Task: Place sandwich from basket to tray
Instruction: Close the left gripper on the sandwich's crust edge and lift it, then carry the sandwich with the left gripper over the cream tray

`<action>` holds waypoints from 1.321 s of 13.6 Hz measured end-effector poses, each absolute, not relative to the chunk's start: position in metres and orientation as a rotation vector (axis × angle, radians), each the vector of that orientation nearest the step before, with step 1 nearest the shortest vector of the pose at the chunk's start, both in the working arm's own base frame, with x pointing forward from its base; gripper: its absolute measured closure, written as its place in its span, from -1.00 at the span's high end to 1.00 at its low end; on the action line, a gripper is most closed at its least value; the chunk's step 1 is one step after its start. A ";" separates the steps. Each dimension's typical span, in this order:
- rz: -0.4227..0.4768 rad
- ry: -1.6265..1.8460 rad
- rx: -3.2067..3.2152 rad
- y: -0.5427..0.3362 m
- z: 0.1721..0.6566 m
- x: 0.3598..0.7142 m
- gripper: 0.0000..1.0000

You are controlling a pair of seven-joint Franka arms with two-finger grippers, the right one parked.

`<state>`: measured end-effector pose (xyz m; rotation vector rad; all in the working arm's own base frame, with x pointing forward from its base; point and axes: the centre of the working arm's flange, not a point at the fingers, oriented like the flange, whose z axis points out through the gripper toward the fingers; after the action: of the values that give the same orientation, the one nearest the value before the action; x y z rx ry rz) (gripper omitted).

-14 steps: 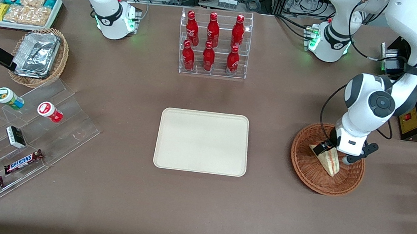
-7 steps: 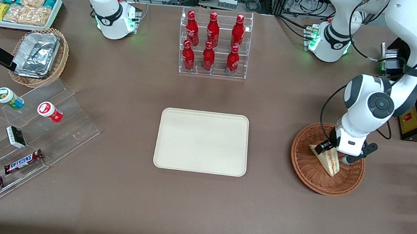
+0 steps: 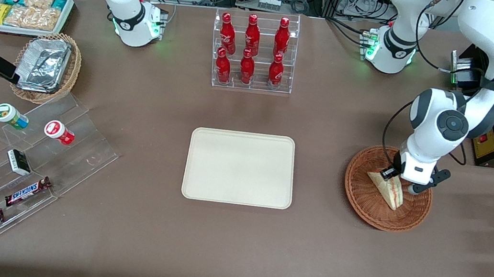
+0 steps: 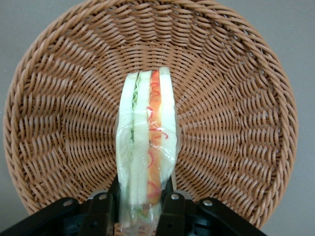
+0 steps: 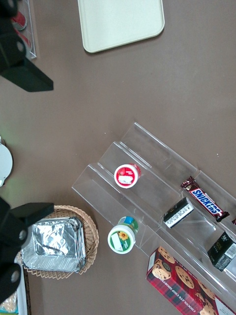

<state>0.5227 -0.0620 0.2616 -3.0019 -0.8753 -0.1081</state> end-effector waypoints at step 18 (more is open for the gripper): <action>0.059 -0.322 -3.083 -0.288 0.425 0.504 -0.36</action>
<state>0.5036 -0.2877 0.4246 -3.0835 -0.3224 0.0590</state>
